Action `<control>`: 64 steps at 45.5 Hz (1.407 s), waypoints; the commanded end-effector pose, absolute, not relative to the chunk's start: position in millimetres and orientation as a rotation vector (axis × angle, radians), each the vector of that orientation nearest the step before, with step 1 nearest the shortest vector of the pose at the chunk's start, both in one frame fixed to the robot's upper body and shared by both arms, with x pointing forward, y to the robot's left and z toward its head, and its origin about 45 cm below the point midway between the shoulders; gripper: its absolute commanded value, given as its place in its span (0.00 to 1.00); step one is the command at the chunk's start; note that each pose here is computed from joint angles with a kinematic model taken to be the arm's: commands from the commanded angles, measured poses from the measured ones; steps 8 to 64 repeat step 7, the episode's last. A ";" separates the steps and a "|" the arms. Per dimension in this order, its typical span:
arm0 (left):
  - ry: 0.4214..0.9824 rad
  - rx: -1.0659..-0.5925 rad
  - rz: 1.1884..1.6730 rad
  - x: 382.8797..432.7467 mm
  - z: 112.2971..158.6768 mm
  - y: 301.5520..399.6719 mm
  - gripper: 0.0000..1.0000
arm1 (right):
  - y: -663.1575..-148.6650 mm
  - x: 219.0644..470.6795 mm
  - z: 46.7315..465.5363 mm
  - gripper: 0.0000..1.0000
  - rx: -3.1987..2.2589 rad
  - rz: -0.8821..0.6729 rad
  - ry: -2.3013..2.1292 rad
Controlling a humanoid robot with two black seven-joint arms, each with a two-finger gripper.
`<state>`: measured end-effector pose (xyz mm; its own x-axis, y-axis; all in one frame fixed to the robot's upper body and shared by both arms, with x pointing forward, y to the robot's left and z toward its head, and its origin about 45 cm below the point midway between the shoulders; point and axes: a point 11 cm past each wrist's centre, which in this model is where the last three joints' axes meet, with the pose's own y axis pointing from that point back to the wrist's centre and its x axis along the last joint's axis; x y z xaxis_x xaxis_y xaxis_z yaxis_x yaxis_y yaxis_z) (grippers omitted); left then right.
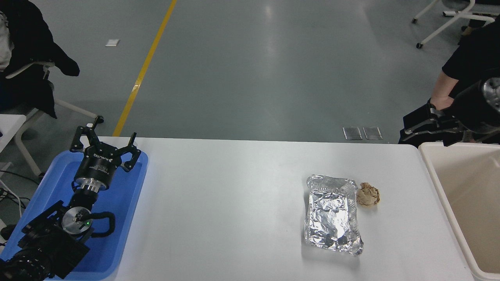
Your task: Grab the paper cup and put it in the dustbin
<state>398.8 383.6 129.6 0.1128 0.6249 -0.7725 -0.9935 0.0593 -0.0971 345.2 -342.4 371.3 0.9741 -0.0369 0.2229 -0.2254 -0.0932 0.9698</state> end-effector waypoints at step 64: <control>0.637 -0.737 1.360 398.6 129.5 383.8 1.00 | -331.6 334.1 376.6 1.00 1.673 0.134 -0.129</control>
